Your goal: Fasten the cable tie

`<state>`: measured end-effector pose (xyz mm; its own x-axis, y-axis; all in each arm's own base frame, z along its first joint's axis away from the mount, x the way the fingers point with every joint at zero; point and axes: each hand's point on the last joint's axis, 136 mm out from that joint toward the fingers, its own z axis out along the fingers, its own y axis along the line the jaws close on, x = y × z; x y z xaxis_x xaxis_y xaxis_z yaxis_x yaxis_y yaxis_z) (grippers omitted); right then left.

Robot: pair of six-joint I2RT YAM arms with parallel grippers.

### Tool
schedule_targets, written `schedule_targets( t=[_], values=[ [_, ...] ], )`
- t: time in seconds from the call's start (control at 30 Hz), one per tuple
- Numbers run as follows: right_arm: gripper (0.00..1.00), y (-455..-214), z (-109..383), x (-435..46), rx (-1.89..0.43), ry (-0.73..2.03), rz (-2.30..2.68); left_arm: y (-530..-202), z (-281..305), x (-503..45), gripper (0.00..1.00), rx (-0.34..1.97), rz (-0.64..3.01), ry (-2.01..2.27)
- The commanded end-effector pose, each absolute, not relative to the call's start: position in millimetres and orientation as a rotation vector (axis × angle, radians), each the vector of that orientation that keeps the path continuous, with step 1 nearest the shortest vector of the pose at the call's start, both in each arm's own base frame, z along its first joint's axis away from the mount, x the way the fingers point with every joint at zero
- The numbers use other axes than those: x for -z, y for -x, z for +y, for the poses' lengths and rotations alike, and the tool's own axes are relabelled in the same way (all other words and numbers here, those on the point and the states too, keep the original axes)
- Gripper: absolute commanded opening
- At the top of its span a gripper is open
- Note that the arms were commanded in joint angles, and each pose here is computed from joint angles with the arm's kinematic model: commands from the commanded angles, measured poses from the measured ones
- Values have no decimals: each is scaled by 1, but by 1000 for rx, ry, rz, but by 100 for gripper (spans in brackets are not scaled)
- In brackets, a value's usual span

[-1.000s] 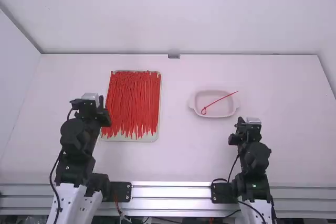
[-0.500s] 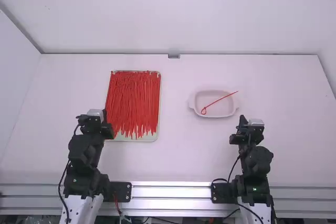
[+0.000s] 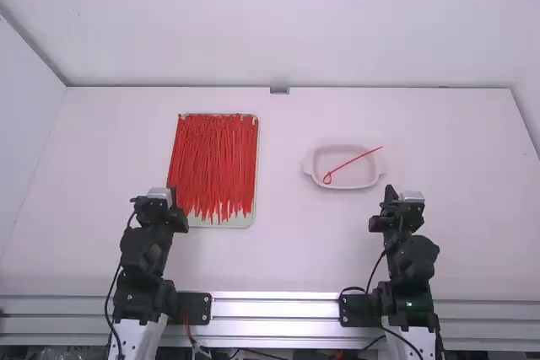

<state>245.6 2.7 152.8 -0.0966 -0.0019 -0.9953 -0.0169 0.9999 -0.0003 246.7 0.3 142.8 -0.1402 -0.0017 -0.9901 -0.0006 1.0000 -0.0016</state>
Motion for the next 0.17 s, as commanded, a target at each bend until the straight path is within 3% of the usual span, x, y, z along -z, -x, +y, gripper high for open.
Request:
schedule_targets(
  t=[0.0, 0.13],
  values=[
    [0, -246, 3, -148, -13, 12, 1676, -246, 0, -145, 0, 0, 1688, 0],
    [0, -246, 3, -148, -13, 12, 1676, -246, 0, -148, 0, 0, 1676, 0]
  ],
)
